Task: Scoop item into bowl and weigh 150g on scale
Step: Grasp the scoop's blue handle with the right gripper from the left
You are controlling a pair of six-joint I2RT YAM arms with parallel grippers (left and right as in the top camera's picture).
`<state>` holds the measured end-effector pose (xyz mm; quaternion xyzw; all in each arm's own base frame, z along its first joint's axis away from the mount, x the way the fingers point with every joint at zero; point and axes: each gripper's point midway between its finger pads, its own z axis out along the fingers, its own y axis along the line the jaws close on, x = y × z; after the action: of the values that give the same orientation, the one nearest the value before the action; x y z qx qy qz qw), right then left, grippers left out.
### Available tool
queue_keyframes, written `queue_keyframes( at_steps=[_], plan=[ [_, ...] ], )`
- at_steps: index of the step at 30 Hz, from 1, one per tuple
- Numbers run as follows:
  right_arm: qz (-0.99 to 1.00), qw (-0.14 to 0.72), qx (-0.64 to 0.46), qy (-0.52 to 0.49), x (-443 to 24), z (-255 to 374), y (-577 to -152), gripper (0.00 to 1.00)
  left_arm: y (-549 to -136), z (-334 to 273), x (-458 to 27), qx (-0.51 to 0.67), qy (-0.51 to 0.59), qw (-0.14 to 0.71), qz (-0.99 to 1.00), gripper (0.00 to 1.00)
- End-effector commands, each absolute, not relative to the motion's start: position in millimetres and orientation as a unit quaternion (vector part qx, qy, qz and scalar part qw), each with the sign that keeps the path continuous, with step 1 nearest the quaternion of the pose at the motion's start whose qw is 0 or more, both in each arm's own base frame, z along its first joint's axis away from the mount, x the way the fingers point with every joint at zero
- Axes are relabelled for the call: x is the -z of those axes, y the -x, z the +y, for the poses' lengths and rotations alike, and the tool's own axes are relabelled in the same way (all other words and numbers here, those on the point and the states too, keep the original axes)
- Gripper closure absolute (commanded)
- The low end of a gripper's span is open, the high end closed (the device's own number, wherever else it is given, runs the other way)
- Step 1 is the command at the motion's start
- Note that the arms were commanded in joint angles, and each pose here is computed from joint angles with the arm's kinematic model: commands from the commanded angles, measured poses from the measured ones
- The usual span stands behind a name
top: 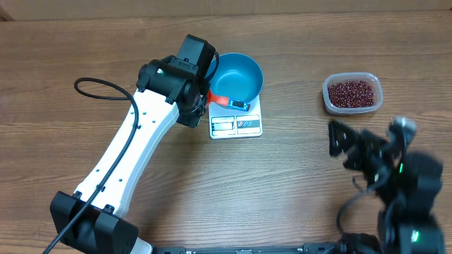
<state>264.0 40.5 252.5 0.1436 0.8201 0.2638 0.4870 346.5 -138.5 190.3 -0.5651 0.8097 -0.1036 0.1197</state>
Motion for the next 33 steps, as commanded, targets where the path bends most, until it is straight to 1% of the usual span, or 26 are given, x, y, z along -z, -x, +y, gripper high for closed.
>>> queue_keyframes(
  at_steps=[1, 4, 7, 9, 12, 16, 20, 24, 29, 33],
  plan=[
    [0.817, 0.403, -0.409, -0.057, -275, 93, -273, 0.00, -345, -145, -206, 0.130, 0.572, 0.121, 0.800, 0.96],
    [0.787, 0.339, -0.516, 0.019, -284, 124, -277, 0.00, -344, -150, -206, 0.141, 0.579, 0.108, 0.796, 0.96],
    [0.757, 0.264, -0.596, 0.046, -281, 141, -282, 0.00, -343, -153, -206, 0.147, 0.592, 0.097, 0.787, 0.96],
    [0.750, 0.230, -0.618, 0.051, -272, 147, -288, 0.00, -342, -155, -206, 0.151, 0.599, 0.091, 0.781, 0.96],
    [0.757, 0.196, -0.623, 0.035, -251, 156, -299, 0.00, -339, -162, -206, 0.162, 0.611, 0.069, 0.772, 0.96],
    [0.756, 0.183, -0.627, 0.051, -242, 173, -306, 0.00, -340, -170, -207, 0.170, 0.606, 0.071, 0.774, 0.96],
    [0.761, 0.181, -0.622, 0.037, -244, 187, -311, 0.00, -337, -178, -207, 0.173, 0.596, 0.071, 0.781, 0.96],
    [0.762, 0.184, -0.619, 0.047, -245, 198, -310, 0.00, -336, -189, -205, 0.177, 0.585, 0.071, 0.788, 0.96],
    [0.765, 0.187, -0.615, 0.044, -243, 199, -311, 0.06, -333, -197, -205, 0.175, 0.575, 0.075, 0.796, 0.96],
    [0.766, 0.189, -0.613, 0.042, -243, 198, -312, 0.12, -329, -203, -205, 0.174, 0.566, 0.080, 0.802, 0.96]
  ],
)
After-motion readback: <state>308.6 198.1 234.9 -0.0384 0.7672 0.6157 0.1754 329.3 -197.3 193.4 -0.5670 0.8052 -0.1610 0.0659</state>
